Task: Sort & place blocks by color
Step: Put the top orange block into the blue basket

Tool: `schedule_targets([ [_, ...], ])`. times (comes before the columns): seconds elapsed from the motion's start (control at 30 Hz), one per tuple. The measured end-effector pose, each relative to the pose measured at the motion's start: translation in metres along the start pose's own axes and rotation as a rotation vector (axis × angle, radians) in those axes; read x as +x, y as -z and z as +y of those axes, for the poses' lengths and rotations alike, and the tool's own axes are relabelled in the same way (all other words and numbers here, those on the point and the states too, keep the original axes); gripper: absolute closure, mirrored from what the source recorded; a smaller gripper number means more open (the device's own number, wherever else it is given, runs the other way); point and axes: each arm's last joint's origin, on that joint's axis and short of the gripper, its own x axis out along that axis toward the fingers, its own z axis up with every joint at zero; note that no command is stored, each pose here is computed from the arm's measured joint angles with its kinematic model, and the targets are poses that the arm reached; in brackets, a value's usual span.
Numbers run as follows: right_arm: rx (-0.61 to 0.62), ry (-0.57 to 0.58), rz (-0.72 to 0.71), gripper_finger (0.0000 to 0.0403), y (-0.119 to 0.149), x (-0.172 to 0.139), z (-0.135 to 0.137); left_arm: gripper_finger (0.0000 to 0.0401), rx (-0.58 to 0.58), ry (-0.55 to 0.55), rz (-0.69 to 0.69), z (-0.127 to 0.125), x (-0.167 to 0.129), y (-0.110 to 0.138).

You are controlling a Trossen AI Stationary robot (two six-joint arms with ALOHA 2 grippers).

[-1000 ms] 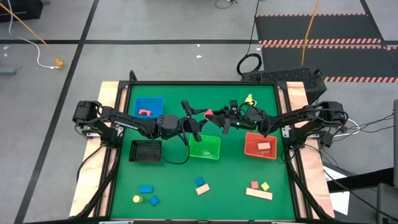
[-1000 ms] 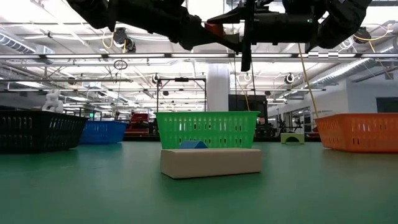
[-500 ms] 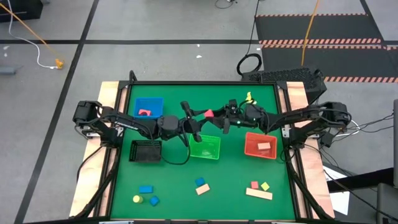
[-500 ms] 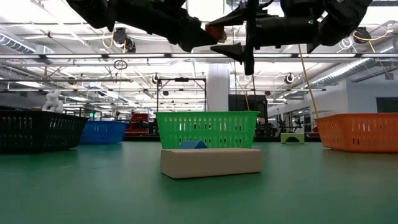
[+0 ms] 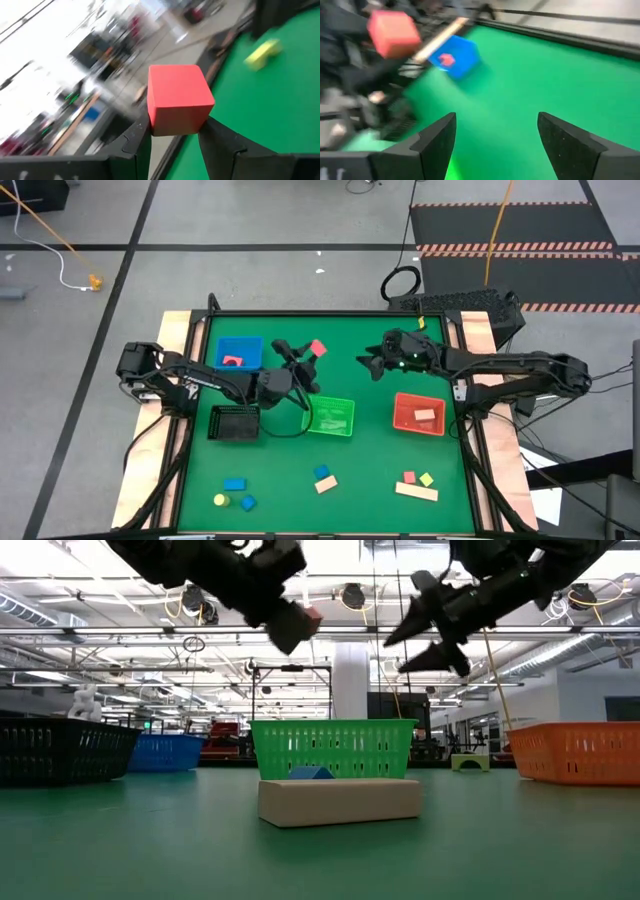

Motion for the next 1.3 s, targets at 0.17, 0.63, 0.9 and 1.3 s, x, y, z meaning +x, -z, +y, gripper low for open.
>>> schedule_targets([
  [0.17, -0.05, 0.207, -0.003, 0.0132, 0.0, -0.006, -0.017, 0.0267, 0.047, -0.142, 0.202, 0.005, 0.002, 0.02],
  [0.63, -0.01, 0.559, 0.048, 0.0133, -0.011, -0.015, -0.074, 0.0265, -0.37, 0.09, 0.686, 0.071, 0.024, 0.092],
  [0.9, -0.01, 0.65, 0.092, 0.0133, -0.012, -0.011, -0.096, 0.0265, -0.468, 0.101, 0.951, 0.099, 0.016, 0.119],
  [1.3, -0.139, 0.718, 0.25, 0.0133, 0.002, 0.019, -0.124, 0.0245, -0.507, 0.218, 1.07, 0.1, 0.009, 0.126],
])
